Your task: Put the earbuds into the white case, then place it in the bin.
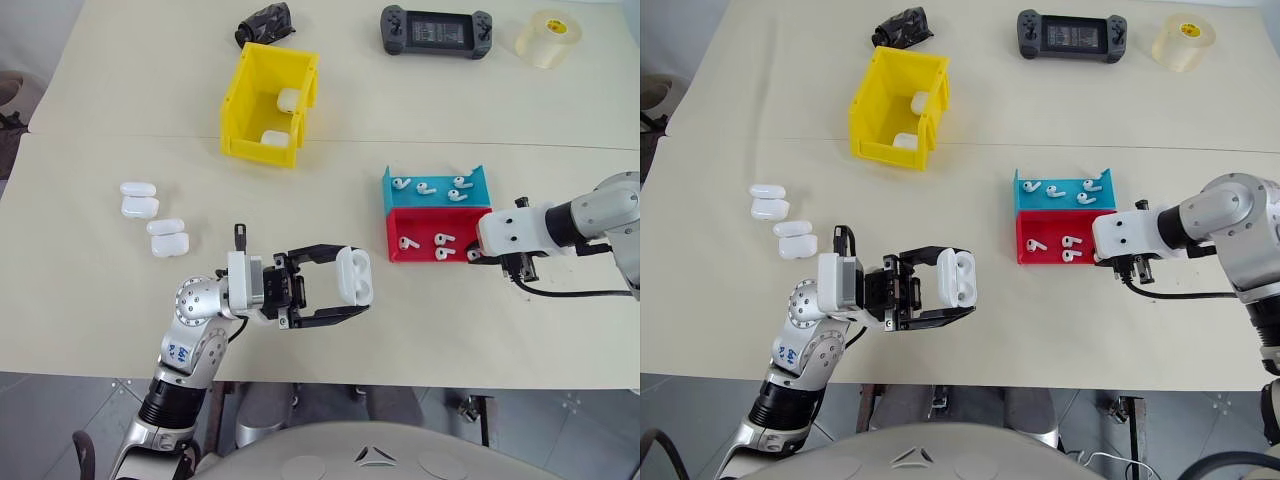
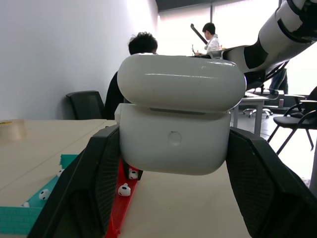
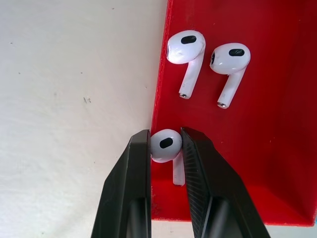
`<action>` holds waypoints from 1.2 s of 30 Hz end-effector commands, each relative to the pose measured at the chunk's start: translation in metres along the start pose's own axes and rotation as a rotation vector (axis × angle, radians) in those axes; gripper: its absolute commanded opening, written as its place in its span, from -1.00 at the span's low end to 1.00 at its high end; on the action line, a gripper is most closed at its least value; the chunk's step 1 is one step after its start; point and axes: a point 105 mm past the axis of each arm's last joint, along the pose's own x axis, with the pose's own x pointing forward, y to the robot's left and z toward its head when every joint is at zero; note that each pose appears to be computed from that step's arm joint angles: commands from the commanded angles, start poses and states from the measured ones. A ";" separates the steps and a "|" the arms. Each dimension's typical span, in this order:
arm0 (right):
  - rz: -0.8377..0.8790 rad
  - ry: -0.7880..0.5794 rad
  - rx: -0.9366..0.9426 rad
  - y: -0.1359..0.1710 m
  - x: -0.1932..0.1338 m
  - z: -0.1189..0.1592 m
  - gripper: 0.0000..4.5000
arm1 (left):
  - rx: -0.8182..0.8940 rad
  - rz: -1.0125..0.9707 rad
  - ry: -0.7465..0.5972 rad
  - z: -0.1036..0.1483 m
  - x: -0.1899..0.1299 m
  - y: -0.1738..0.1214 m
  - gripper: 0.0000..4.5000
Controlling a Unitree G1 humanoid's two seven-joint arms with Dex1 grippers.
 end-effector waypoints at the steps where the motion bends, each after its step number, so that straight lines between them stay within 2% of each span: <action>1: -0.087 -0.081 -0.005 -0.008 -0.021 0.019 -0.78 | 0.043 -0.032 -0.032 0.012 0.004 -0.001 0.24; 4: -0.096 -0.146 0.009 -0.003 -0.028 0.030 -0.78 | 0.041 -0.039 -0.031 0.012 0.001 -0.001 0.24; 6: -0.200 -0.344 0.031 -0.002 -0.037 0.056 -0.78 | 0.010 -0.046 -0.030 0.010 0.000 0.001 0.24; 9: -0.300 -0.728 0.108 0.008 -0.046 0.101 -0.78 | 0.005 -0.037 -0.041 0.010 -0.002 0.008 0.24; 14: -0.418 -1.053 0.281 0.010 -0.054 0.139 -0.78 | 0.011 -0.024 -0.080 0.013 -0.004 0.016 0.24; 17: -0.533 -1.324 0.366 0.007 -0.068 0.169 -0.78 | -0.017 -0.042 -0.085 0.015 -0.002 0.019 0.24; 20: -0.553 -1.414 0.416 0.009 -0.070 0.182 -0.78 | -0.033 -0.073 -0.091 0.018 -0.001 0.020 0.24; 22: -0.579 -1.524 0.418 0.011 -0.079 0.190 -0.78 | -0.046 -0.090 -0.089 0.019 0.000 0.022 0.24; 29: -0.526 -1.564 0.456 0.024 -0.066 0.205 -0.78 | -0.104 -0.084 -0.130 0.025 0.006 0.028 0.24; 36: -0.526 -1.560 0.468 0.037 -0.057 0.207 -0.78 | -0.130 -0.050 -0.134 0.028 0.008 0.024 0.24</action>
